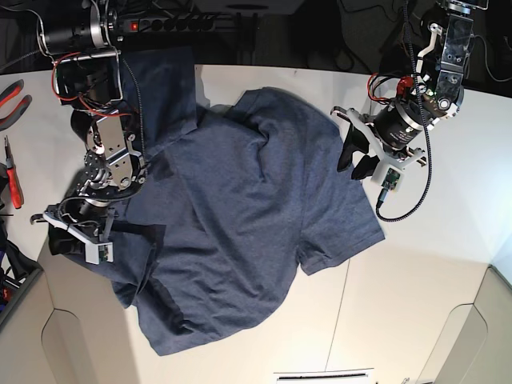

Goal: Layout the t-shirt on the table in an organized manner, then fold the t-shirt properly
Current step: 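Drag the grasped fabric with the right gripper away from the shirt body, then release the fabric and reposition the right gripper over the shirt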

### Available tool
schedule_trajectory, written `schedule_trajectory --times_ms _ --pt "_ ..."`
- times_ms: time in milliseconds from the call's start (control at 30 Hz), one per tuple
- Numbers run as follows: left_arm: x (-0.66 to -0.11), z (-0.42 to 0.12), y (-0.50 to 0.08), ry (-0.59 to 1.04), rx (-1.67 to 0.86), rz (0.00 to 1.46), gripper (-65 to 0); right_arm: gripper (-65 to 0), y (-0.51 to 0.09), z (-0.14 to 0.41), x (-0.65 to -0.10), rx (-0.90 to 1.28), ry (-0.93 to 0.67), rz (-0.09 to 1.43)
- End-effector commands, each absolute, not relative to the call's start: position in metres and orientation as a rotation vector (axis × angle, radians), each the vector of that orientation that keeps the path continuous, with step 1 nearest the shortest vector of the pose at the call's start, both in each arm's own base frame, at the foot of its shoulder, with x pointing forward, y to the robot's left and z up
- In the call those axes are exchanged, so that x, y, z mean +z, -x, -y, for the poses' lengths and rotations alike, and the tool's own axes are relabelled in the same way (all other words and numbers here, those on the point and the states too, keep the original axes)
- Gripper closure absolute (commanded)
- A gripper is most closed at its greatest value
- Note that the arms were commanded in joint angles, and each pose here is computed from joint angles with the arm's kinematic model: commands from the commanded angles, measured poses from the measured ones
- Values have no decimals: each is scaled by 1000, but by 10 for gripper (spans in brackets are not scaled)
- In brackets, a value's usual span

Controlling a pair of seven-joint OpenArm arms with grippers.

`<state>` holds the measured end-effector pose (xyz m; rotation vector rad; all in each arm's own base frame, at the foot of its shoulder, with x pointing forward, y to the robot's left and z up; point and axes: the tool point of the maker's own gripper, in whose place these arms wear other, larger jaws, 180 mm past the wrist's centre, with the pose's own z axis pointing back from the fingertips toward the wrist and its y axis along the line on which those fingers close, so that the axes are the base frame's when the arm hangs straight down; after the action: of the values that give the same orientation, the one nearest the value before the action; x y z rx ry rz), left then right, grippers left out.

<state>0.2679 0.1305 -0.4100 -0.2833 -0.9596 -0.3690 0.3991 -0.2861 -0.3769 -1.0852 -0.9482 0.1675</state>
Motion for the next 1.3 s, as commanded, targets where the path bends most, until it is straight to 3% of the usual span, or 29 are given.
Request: schedule_trajectory --times_ms 0,300,500,833,1033,1267 --pt "-400 -130 -273 295 -375 996 -232 -241 -410 299 -350 127 1134 1010" --pt "-398 -129 -274 311 -359 1003 -232 -249 -401 323 -358 31 1083 976" --pt "-398 -129 -274 311 -359 1002 -232 -249 -413 290 -364 127 1033 1016" --pt "-398 -126 -273 325 -372 1001 -232 -249 -434 207 -345 468 1108 1180" --pt "-398 -126 -273 325 -371 1001 -232 -249 -437 169 -350 500 1040 1215" --pt "-398 -126 -273 325 -372 1000 -232 -249 -434 159 -387 390 809 1102"
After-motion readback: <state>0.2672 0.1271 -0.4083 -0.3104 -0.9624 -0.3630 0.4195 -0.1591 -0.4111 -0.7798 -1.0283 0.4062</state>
